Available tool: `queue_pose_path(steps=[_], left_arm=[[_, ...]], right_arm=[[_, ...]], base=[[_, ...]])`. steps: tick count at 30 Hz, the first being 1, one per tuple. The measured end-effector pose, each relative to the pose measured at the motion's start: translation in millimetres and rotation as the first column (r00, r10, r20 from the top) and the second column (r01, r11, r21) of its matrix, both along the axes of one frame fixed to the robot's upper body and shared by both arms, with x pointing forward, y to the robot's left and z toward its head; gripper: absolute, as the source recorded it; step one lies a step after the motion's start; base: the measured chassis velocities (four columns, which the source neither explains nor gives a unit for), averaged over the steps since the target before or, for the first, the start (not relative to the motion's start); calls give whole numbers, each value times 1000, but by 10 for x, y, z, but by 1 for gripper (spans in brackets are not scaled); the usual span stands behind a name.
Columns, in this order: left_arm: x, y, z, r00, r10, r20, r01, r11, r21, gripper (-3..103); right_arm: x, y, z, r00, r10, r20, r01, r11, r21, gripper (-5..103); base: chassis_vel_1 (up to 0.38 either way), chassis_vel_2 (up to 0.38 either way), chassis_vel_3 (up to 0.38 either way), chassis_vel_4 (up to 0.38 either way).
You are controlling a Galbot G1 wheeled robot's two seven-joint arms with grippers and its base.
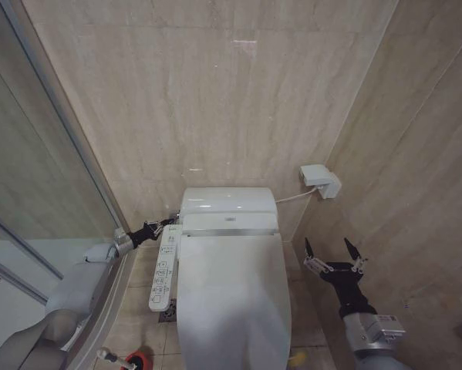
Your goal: Open the toilet lid, clean the toilet bowl with a toilet brush, close the toilet lid, and flush.
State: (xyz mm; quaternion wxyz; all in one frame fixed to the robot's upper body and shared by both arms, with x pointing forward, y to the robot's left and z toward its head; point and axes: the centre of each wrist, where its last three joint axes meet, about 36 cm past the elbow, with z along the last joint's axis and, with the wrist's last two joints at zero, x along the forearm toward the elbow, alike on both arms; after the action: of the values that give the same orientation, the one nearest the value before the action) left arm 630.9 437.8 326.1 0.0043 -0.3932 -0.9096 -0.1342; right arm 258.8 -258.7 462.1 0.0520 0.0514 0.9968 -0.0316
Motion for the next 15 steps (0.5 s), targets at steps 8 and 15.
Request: queue_pose_path(steps=[8, 15], left_arm=[[-6, 93, -6, 999, 28, -15, -28, 1000, 0, 0], [-2, 63, -11, 999, 30, -10, -30, 1000, -6, 0]], right_arm=[[0, 0, 0, 1000, 0, 0, 0, 1000, 0, 100], [0, 0, 0, 1000, 0, 0, 0, 1000, 0, 100]], base=[[0, 0, 0, 0], [0, 0, 0, 0]])
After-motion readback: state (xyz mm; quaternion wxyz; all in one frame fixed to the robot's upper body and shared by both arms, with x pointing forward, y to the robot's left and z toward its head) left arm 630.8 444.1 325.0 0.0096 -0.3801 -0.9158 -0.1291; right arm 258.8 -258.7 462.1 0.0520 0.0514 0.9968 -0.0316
